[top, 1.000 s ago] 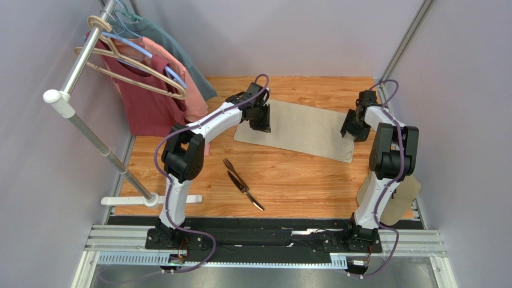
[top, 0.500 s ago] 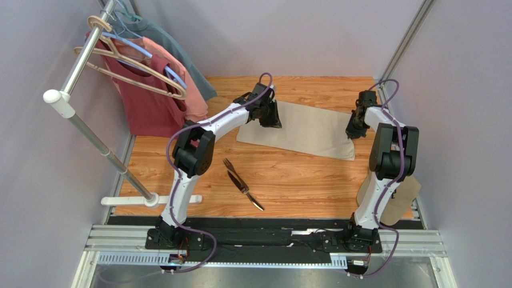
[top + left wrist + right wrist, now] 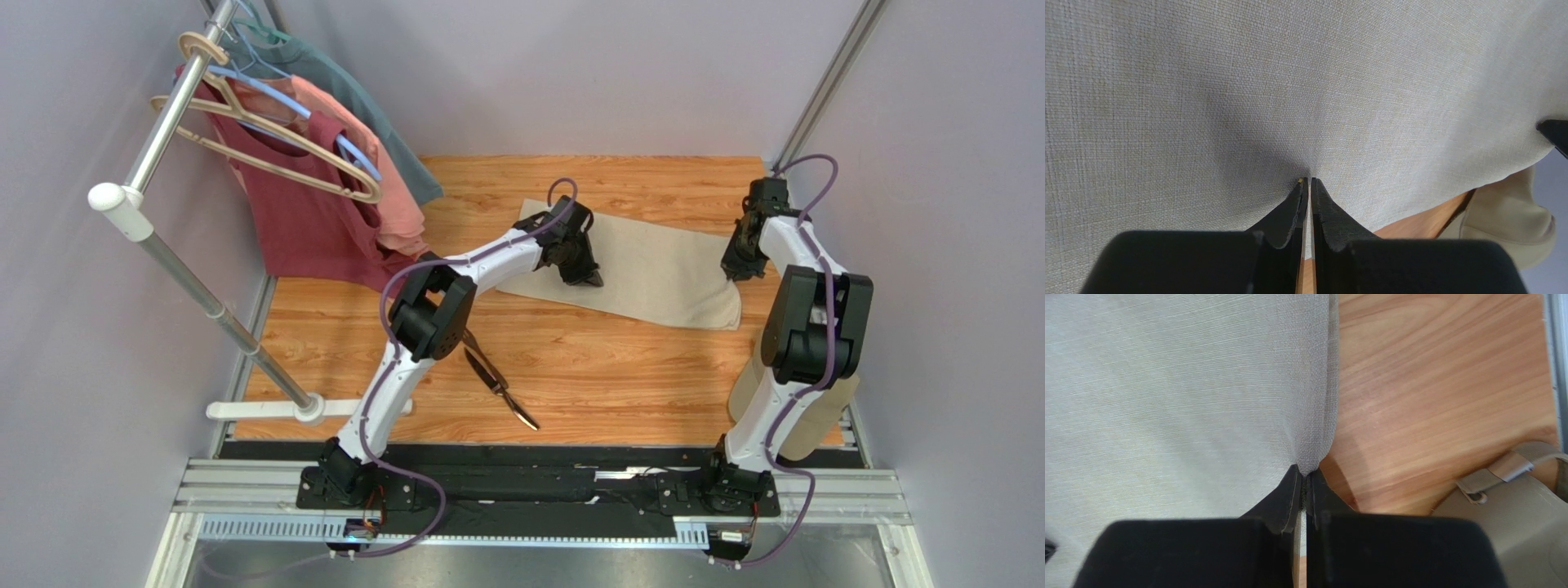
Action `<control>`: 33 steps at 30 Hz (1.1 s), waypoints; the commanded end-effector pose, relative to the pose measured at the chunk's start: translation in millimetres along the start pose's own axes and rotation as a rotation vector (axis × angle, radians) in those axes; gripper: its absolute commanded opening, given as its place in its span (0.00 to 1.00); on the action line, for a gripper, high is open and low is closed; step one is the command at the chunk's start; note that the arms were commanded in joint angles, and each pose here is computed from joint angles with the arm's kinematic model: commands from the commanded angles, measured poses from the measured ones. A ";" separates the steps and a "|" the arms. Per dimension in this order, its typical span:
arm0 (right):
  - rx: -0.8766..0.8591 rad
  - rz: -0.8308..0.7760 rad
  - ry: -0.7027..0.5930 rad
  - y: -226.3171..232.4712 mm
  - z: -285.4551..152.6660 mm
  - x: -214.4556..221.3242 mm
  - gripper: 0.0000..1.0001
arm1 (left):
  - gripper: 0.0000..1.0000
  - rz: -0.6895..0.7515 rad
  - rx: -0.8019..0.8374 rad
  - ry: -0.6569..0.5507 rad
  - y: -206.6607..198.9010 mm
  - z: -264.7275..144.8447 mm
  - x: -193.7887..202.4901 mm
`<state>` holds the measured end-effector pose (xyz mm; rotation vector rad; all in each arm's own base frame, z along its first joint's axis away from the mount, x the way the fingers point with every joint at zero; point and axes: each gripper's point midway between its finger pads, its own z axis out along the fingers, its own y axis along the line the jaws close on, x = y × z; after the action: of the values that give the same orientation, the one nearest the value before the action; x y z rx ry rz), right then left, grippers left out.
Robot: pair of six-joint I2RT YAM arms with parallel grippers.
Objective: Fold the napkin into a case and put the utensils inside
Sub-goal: Pick up the rectangle-folded napkin from the center of the board, then fold the rectangle-folded napkin at the center of the board.
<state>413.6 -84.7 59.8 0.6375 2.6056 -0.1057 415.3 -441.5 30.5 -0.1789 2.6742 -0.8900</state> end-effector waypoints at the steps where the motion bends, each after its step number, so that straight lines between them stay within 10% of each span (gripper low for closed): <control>1: 0.017 0.035 -0.084 -11.3 -43.9 -24.5 0.00 | 0.12 -0.029 0.041 0.075 -34.3 13.8 42.6; 12: -0.303 -0.053 -0.098 96.5 -107.2 -10.5 0.00 | 0.11 0.056 0.116 0.136 -78.9 16.0 92.8; 16: -0.368 -0.083 -0.060 128.2 -114.8 5.3 0.00 | 0.13 0.183 0.165 0.053 -91.6 -39.6 63.6; 25: -0.442 -0.133 -0.029 143.0 -120.3 25.2 0.00 | 0.16 0.194 -0.079 -0.036 45.5 -142.9 6.0; 33: -0.430 -0.156 -0.044 144.4 -126.5 25.8 0.00 | 0.13 0.148 -0.157 0.058 114.6 -122.6 25.8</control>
<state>408.5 70.4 144.1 0.3136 2.5683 0.3639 375.8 -281.0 93.2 -0.1042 2.6350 -0.6895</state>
